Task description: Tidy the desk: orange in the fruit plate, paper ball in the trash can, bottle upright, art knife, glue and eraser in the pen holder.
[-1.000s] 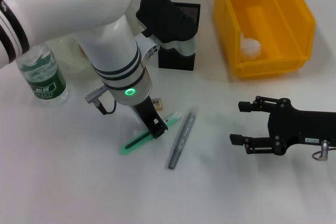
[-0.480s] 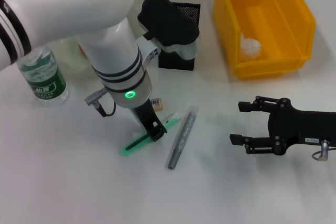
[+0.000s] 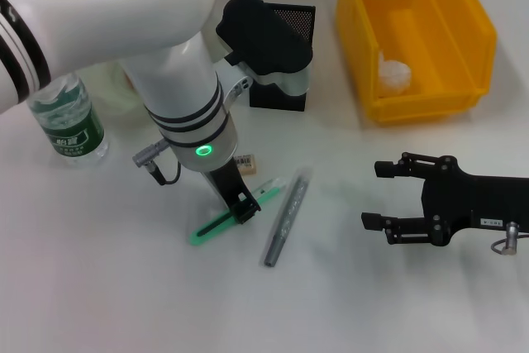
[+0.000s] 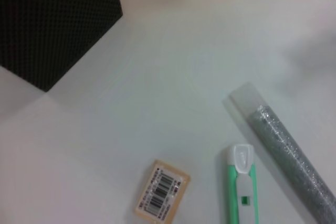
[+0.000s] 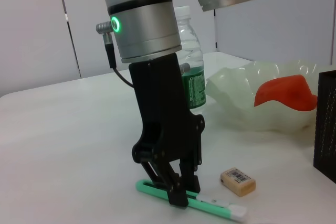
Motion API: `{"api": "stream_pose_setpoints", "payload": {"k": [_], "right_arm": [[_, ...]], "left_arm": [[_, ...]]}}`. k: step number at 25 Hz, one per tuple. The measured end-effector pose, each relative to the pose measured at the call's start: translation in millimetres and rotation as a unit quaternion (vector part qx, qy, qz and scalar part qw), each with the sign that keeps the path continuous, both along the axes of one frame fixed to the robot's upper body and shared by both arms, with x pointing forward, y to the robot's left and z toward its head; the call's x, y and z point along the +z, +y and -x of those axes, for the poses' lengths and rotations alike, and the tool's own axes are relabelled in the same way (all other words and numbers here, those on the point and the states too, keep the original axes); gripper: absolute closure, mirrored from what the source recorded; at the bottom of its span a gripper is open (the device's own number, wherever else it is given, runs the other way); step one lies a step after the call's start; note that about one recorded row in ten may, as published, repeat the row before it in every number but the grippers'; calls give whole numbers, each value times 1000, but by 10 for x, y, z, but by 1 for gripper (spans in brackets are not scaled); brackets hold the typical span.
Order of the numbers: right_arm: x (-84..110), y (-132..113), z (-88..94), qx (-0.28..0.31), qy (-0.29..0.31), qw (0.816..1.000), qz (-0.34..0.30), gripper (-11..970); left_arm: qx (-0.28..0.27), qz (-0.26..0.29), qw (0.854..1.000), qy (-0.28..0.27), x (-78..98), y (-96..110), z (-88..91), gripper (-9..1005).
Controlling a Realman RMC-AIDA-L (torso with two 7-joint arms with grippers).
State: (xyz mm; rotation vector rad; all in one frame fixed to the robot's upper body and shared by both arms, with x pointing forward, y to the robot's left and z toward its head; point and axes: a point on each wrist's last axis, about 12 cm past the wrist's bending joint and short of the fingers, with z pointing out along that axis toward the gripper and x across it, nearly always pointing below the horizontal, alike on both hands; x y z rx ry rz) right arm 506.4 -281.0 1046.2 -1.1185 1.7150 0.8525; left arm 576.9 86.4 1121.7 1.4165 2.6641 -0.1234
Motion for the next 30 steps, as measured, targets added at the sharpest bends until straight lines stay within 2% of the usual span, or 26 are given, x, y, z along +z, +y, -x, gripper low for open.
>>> {"api": "stream_pose_setpoints", "payload": {"k": [17,26,27,30], "right_arm": [[12,-21,21,-4,0,1000,-9,143],[14,-50,32,-11,-2,1000,-12,143],[13,-52,32,-11,-2,1000,-11,143],[12,-57,31,-12,0,1000,-10,143]], "left_arm": [[-1,6,1000,-2,28,-5,8,812],[3,54,999,-5,164,93,22,805],[5,80,997,-11,227,160,24,804],[11,109,994,-19,281,251,27,801]]}}
